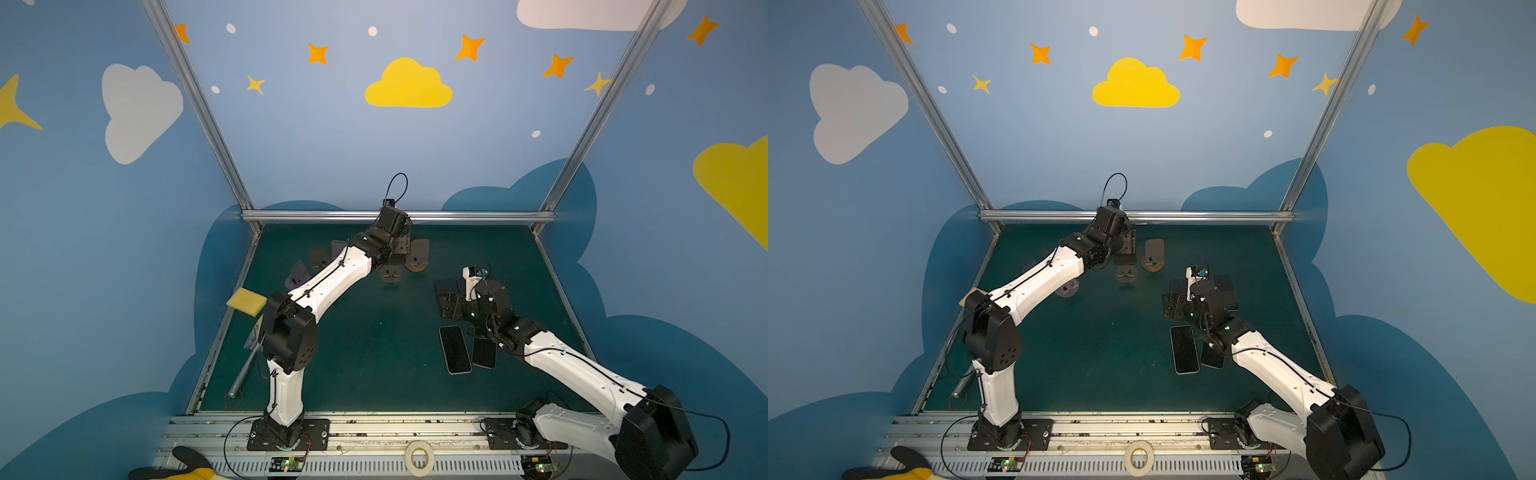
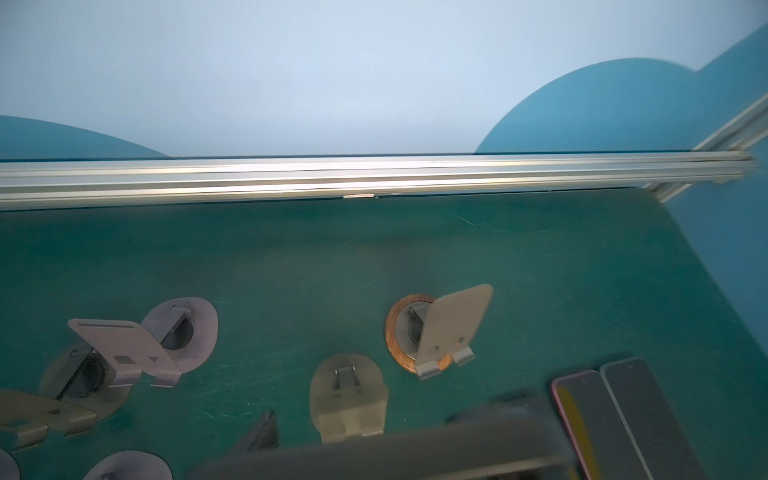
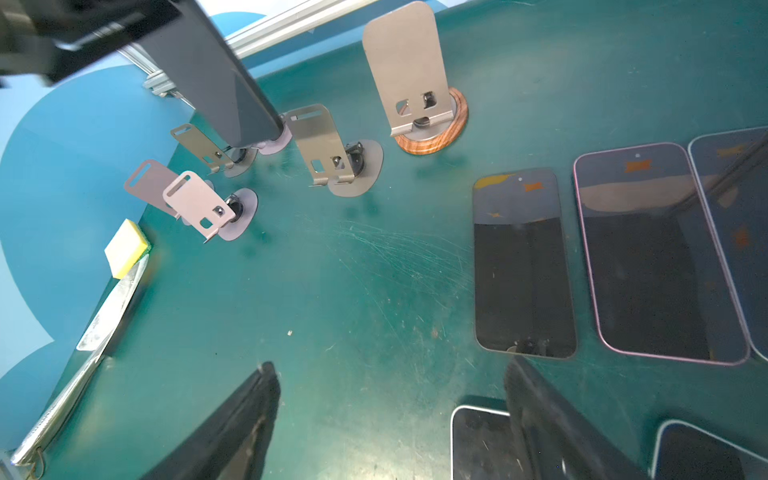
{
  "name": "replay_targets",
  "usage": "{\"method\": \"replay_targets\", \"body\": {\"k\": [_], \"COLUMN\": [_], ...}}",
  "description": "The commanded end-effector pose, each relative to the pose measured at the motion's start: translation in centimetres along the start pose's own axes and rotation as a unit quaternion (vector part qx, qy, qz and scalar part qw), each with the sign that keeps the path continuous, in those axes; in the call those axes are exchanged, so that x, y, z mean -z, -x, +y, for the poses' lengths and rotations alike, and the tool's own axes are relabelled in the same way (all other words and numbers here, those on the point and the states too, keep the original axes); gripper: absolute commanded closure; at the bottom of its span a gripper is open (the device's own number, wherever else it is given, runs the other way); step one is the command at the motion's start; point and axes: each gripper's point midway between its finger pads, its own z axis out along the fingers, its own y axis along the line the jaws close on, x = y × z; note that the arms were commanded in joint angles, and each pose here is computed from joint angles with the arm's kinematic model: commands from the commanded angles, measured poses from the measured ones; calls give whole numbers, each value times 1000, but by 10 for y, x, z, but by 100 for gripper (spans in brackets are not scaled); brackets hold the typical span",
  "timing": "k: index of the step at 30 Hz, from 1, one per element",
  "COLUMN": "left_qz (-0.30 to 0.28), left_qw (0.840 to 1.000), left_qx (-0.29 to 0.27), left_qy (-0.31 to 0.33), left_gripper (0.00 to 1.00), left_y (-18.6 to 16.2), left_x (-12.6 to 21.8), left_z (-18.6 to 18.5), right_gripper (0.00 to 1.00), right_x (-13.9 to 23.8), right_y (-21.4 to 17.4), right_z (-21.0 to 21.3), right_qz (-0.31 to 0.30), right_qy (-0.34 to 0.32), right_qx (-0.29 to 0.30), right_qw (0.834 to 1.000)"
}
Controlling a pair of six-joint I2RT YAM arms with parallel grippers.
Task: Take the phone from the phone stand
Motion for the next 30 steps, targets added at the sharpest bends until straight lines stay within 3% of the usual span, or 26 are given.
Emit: {"method": "replay_targets", "body": {"k": [1, 5, 8, 10, 13, 17, 22, 26, 30], "left_qz": [-18, 7, 17, 23, 36, 56, 113, 142, 164], "left_qw": [999, 999, 999, 999, 998, 995, 990, 988, 985], "left_qx": [9, -1, -1, 5, 30, 64, 69, 43, 55], "left_qy": [-31, -46, -44, -41, -45, -58, -50, -29, -28], "left_gripper": [28, 29, 29, 29, 29, 30, 30, 30, 31], "left_y": [9, -9, -27, -41, -63, -95, -131, -154, -173], "left_x": [21, 41, 57, 65, 77, 81, 74, 67, 56], "left_z": [-10, -17, -18, -18, -20, -29, -41, -48, -54], "right_gripper": [15, 16, 16, 16, 17, 17, 17, 17, 17], "right_x": [10, 30, 38, 38, 35, 45, 61, 64, 60], "right_y": [-4, -2, -1, 0, 2, 3, 8, 9, 7], "right_z": [1, 39, 52, 47, 14, -40, -53, -58, -58], "right_qz": [-11, -62, -72, -75, -91, -143, -184, -190, -183], "right_qy": [19, 136, 170, 152, 65, -53, -71, -80, -85], "right_qx": [-4, 26, 37, 31, 1, -55, -71, -75, -74], "right_qw": [1000, 988, 982, 985, 994, 987, 978, 976, 977]}}
